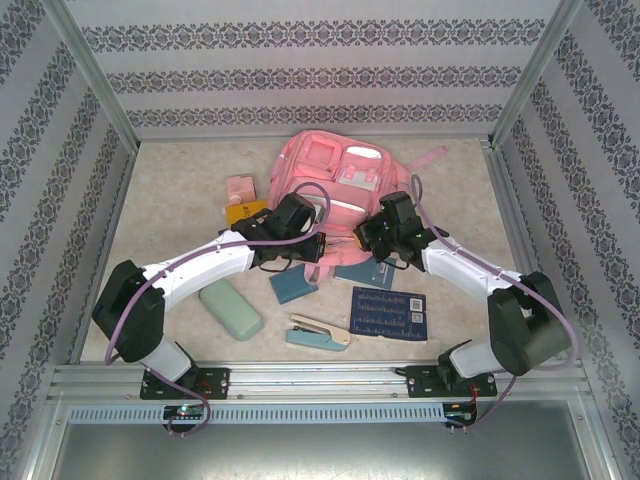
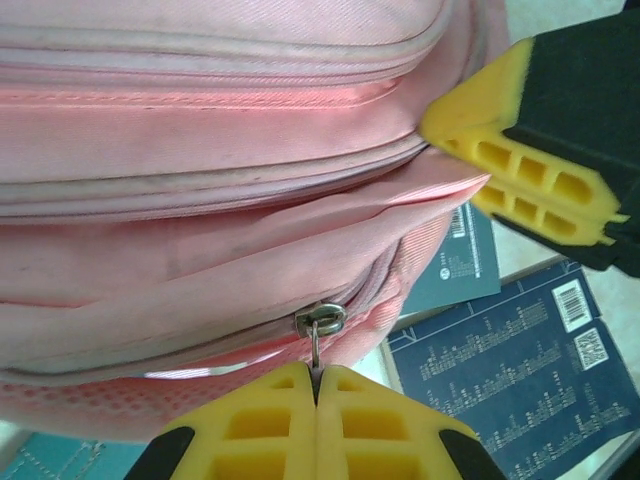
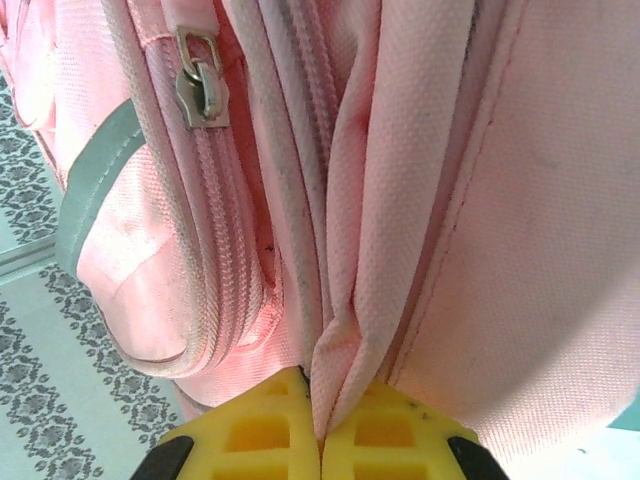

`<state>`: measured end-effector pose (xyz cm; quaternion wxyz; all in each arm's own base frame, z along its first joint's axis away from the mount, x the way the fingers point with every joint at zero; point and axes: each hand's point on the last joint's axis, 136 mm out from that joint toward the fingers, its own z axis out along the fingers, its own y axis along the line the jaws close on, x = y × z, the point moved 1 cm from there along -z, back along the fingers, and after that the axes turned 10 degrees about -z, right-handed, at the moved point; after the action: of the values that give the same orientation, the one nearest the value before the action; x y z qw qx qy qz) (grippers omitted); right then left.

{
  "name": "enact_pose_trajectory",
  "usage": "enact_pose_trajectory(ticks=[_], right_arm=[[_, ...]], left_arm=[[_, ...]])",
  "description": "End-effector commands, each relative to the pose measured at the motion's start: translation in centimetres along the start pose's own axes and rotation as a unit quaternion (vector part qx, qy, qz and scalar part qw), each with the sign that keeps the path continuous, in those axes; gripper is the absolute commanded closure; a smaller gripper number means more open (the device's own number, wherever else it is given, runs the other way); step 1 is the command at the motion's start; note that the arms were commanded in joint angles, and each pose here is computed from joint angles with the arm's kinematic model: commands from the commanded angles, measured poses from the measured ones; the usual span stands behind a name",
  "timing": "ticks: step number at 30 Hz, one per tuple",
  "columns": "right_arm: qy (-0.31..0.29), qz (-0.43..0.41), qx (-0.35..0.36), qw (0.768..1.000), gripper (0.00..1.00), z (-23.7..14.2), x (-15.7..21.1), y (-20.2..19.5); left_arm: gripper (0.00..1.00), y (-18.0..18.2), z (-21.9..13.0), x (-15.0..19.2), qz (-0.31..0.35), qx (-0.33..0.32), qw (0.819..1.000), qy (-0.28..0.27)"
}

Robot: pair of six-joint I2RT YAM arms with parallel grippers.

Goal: Pack books, pencil case, and school supplies into a backpack

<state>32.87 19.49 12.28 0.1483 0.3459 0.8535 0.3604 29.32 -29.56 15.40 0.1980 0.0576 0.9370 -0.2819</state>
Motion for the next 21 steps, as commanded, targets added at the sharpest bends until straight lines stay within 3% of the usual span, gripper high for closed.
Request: enact_pose_trajectory(ticks=[1,10,21], right_arm=[[-0.019,-0.028,0.009,0.999,1.0,-1.2,-1.0,0.1],[0.002,-0.048,-0.007,0.999,1.0,-1.3,-0.4,1.4],[0.019,-0.066,-0.022,0.997,1.0,-1.1,0.9,3.1]], left_arm=[[1.0,0.9,-1.3,0.4,0.033,-0.031,0.999,-0.009],[1.0,2.1,-0.4,1.1,0.04,-0.049,0.998,0.002],[1.0,2.8,3.4,1.4,0.025,-0.036,0.999,0.012]])
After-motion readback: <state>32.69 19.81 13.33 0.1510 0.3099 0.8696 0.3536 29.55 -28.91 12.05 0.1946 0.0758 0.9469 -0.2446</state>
